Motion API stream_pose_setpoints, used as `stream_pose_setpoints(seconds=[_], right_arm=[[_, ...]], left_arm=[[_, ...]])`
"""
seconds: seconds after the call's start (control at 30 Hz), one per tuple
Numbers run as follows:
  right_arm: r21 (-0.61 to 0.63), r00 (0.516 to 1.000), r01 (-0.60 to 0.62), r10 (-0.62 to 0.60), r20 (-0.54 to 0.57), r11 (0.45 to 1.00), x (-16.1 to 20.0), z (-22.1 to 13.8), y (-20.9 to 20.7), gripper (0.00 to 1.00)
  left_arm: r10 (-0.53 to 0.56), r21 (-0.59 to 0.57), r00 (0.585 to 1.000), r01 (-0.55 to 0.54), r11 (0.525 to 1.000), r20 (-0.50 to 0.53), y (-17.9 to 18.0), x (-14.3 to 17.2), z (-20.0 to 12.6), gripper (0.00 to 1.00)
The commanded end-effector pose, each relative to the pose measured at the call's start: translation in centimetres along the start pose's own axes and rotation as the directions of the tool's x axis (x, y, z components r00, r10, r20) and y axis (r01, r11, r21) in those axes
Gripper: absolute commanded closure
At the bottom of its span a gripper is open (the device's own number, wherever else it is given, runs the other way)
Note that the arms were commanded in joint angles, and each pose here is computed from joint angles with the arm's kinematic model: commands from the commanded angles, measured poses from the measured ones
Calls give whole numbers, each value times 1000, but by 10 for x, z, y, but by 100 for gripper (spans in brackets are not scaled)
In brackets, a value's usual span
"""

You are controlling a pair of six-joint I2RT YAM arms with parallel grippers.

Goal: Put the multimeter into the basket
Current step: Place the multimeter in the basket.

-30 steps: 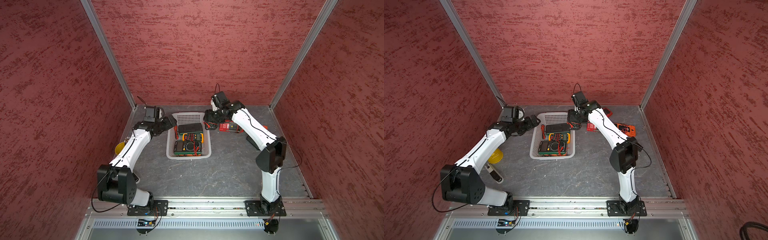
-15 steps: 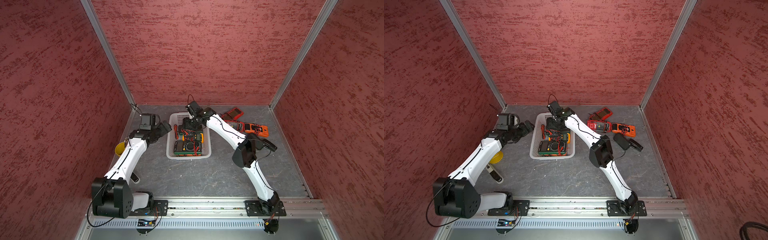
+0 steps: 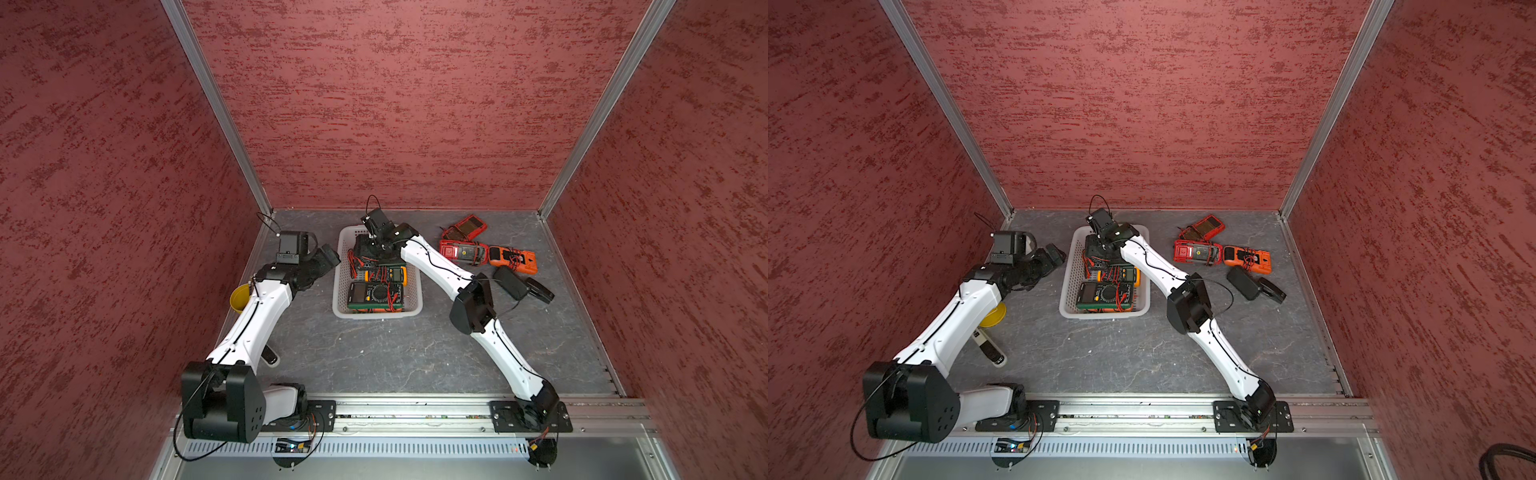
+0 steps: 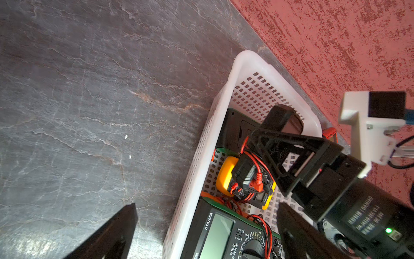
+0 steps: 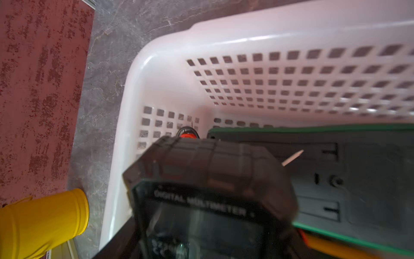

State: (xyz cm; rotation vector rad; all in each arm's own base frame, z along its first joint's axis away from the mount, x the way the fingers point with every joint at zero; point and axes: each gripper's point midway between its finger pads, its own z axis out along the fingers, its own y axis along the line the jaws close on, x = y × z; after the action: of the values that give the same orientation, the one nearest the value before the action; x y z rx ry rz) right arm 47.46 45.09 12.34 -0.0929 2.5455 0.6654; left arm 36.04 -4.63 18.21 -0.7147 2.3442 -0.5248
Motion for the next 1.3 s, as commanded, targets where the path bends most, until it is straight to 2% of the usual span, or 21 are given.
stream_pose_setpoints(seconds=[0.0, 0.17, 0.27, 0.3, 0.37, 0.53, 0.73, 0.9, 1.03, 1.27], right_arm=[[-44, 997, -1, 4, 83, 999, -16, 2, 16, 56], [-54, 997, 18, -14, 79, 998, -11, 11, 19, 44], [-57, 999, 18, -15, 48, 998, -1, 19, 18, 30], [-59, 999, 19, -17, 36, 998, 3, 21, 18, 25], [-52, 1000, 18, -17, 18, 998, 8, 25, 15, 1], [-46, 999, 27, -26, 19, 999, 7, 23, 14, 1], [-64, 996, 49, -44, 77, 997, -13, -4, 26, 1], [-66, 986, 79, -68, 152, 995, -41, -52, 36, 1], [-24, 981, 75, -69, 184, 997, -58, -92, 28, 1], [160, 974, 52, -86, 209, 986, -78, -168, -24, 1]], left_arm=[[8, 24, 1000, -8, 1000, 12, -7, -6, -8, 0], [8, 30, 1000, -8, 1000, 6, -7, -5, -5, 0], [0, 34, 1000, 0, 999, -1, -7, -4, -2, 0], [-2, 35, 1000, 3, 999, -4, -7, -4, -1, 0], [-4, 39, 1000, 4, 999, -4, -7, -4, -1, 0], [-4, 46, 1000, 4, 999, 2, -9, -5, -3, 0], [4, 47, 1000, -4, 999, 4, -10, -6, -5, 0], [9, 51, 1000, -10, 999, 11, -10, -9, -6, 0], [20, 50, 999, -21, 999, 25, -11, -17, -10, 0], [31, 79, 998, -35, 996, 60, -17, -32, -14, 0]])
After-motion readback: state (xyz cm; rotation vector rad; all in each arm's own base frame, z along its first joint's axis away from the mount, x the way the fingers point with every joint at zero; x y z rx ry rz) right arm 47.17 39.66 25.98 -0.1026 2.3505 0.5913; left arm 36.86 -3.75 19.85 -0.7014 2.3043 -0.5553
